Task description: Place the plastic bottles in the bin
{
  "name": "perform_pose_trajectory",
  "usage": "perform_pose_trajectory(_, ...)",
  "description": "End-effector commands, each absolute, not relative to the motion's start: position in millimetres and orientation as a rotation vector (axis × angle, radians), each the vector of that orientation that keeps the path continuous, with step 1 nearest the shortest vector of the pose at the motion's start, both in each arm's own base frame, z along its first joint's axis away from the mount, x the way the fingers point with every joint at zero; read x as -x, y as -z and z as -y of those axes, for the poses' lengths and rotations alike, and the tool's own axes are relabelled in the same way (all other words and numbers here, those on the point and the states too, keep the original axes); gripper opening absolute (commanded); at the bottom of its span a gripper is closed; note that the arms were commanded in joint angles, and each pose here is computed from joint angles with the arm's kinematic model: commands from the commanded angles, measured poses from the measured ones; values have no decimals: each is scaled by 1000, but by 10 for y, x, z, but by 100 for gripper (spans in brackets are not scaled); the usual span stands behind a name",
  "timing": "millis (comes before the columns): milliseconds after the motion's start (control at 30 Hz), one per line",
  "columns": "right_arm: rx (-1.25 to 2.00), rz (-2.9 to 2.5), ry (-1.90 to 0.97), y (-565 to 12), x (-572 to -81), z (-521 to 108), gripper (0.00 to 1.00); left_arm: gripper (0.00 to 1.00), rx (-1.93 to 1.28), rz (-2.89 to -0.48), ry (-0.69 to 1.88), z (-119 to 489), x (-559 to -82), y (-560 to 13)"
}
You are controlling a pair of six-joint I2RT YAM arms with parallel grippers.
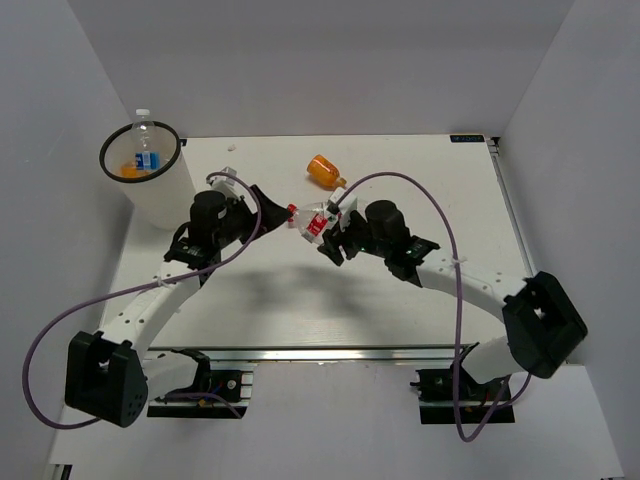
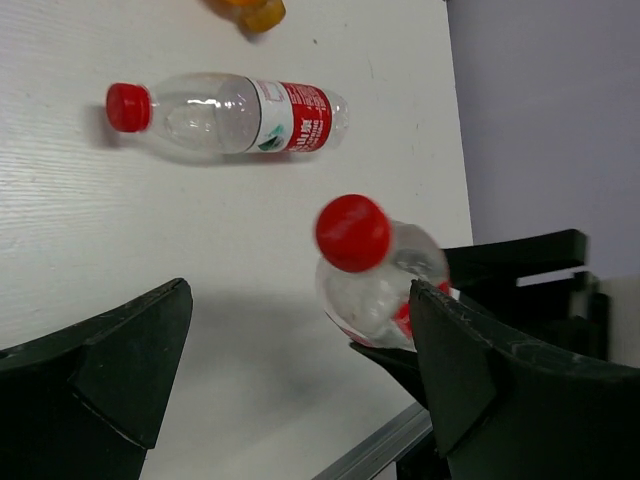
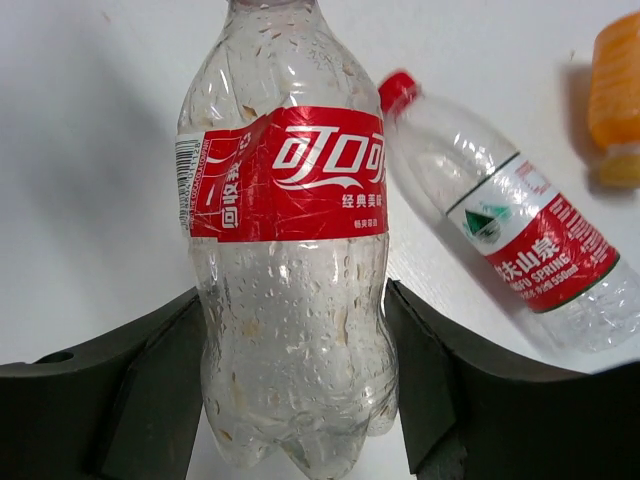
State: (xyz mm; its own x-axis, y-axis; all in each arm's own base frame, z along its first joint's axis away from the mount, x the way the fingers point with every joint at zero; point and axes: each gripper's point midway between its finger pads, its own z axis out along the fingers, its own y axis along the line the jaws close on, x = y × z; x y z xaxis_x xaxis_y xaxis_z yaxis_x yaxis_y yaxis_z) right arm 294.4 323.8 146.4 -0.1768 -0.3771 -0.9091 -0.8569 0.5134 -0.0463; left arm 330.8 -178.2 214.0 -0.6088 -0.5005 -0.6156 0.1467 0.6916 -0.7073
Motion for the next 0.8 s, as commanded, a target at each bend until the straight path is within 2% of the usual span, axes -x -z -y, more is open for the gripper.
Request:
perform_pose_trajectory(0, 949, -1676, -764, -1850, -2816, -3336, 39, 98, 295, -1987, 992, 1944, -3355, -2254)
perform_pose_trajectory(500, 878, -1600, -985, -2252, -2607, -3495, 35, 97, 281, -1920, 1038, 2294, -3414, -2341)
perform_pose_trajectory(567, 859, -1615, -997, -2254, -2623, -3506, 36, 72, 274, -1900, 1049, 2300, -3407, -2380)
perform_pose_trajectory(600, 859, -1620, -1000, -2260, -2623, -3516, 40, 57, 272, -1884, 1050, 2292, -3407, -2419)
perform_pose_trajectory(633, 850, -1627, -1003, -2259, -2629, -3520, 42, 33, 266, -1869, 1044, 2275, -3401, -2460)
perform_pose_trajectory(667, 844, -1637, -1000, -2236, -2644, -3517, 44, 25, 269, -1864, 1031, 2254, -3409, -2467)
perform_pose_trajectory(733, 830, -1645, -998, -2227, -2659, -3521, 55, 16, 294, -1846, 984, 2175, -3446, -2481)
perform_pose_trajectory(767, 830, -1650, -997, -2208, -2665, -3524, 66, 2, 307, -1857, 958, 2142, -3454, -2449)
